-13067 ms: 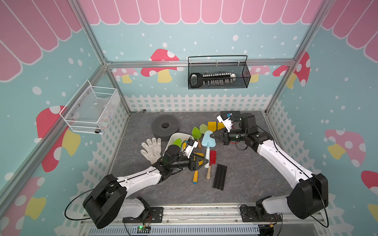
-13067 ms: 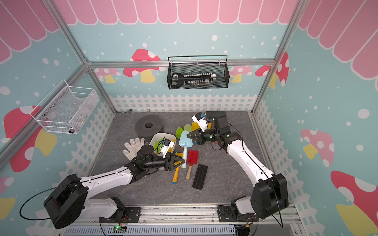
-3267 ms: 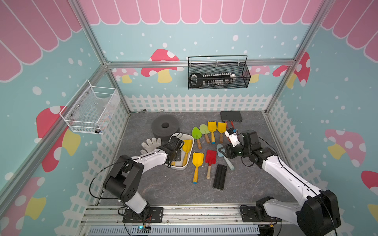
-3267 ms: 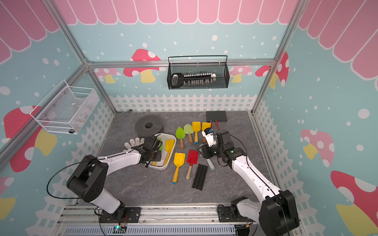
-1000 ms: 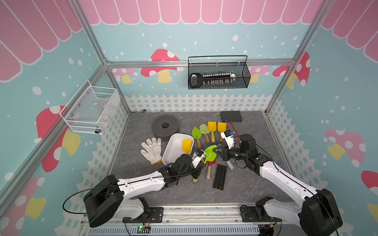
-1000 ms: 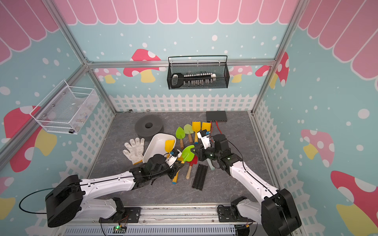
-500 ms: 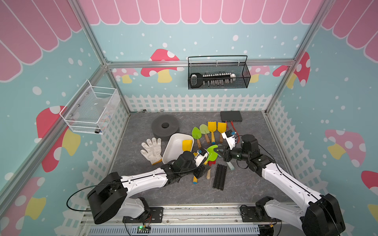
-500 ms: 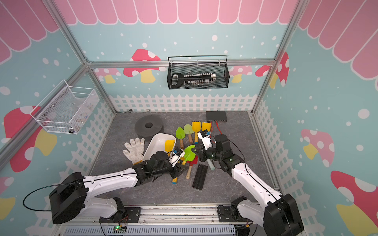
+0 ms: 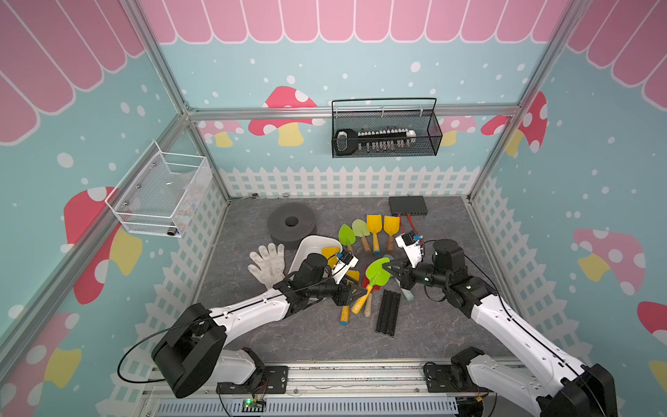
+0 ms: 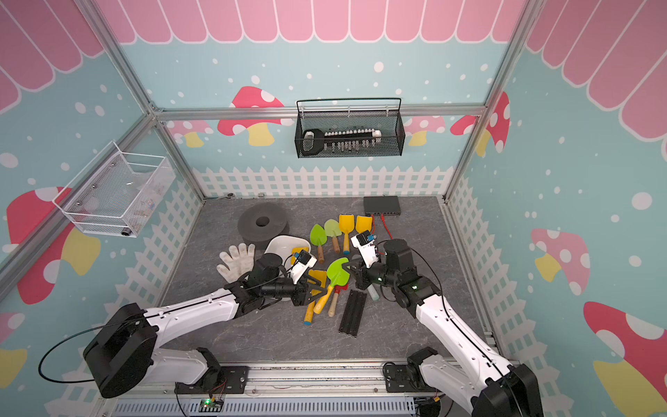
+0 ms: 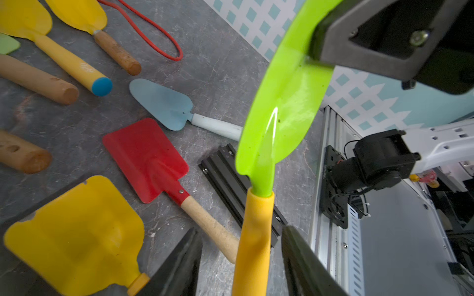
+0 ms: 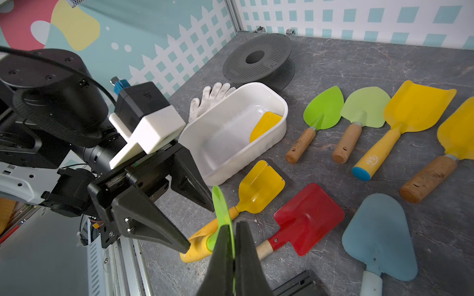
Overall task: Take the shovel out of the storage box
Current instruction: Place the shovel at the center of the board.
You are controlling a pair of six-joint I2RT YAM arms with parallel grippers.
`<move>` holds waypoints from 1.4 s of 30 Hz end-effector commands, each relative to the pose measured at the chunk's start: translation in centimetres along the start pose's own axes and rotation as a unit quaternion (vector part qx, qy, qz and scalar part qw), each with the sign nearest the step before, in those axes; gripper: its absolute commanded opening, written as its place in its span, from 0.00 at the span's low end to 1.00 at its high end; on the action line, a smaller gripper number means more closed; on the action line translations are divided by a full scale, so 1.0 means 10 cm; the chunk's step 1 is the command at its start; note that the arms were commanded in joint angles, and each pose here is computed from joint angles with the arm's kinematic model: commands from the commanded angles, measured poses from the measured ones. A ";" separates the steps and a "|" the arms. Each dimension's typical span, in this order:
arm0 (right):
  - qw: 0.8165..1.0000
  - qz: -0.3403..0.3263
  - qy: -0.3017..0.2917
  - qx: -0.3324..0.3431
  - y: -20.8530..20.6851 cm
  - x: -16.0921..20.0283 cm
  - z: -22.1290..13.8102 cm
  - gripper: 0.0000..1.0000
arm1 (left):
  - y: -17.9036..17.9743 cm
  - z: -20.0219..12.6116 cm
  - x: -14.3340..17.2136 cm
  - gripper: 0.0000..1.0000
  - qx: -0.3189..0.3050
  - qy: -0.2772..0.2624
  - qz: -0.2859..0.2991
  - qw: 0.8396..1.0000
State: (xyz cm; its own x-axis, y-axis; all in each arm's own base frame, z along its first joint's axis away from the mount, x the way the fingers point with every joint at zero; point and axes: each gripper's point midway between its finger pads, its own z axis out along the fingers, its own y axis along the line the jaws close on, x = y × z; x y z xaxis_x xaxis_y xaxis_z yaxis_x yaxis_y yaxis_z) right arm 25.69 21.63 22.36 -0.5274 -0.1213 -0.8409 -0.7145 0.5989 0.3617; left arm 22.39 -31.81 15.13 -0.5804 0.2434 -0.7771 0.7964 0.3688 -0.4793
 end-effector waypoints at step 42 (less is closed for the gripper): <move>0.994 0.047 -0.062 0.076 -0.23 -0.22 -0.41 0.65 | 0.02 0.09 -0.13 0.00 -0.021 -0.045 -0.035 0.998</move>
State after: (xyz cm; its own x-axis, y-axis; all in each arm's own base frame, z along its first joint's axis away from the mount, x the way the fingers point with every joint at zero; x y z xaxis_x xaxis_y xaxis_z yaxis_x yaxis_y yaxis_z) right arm 26.52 17.89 25.30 -0.4951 0.0144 -0.8687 -0.6310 0.6814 0.3709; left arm 21.84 -33.11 14.19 -0.6556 0.2268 -0.7202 0.7438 0.3586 -0.5641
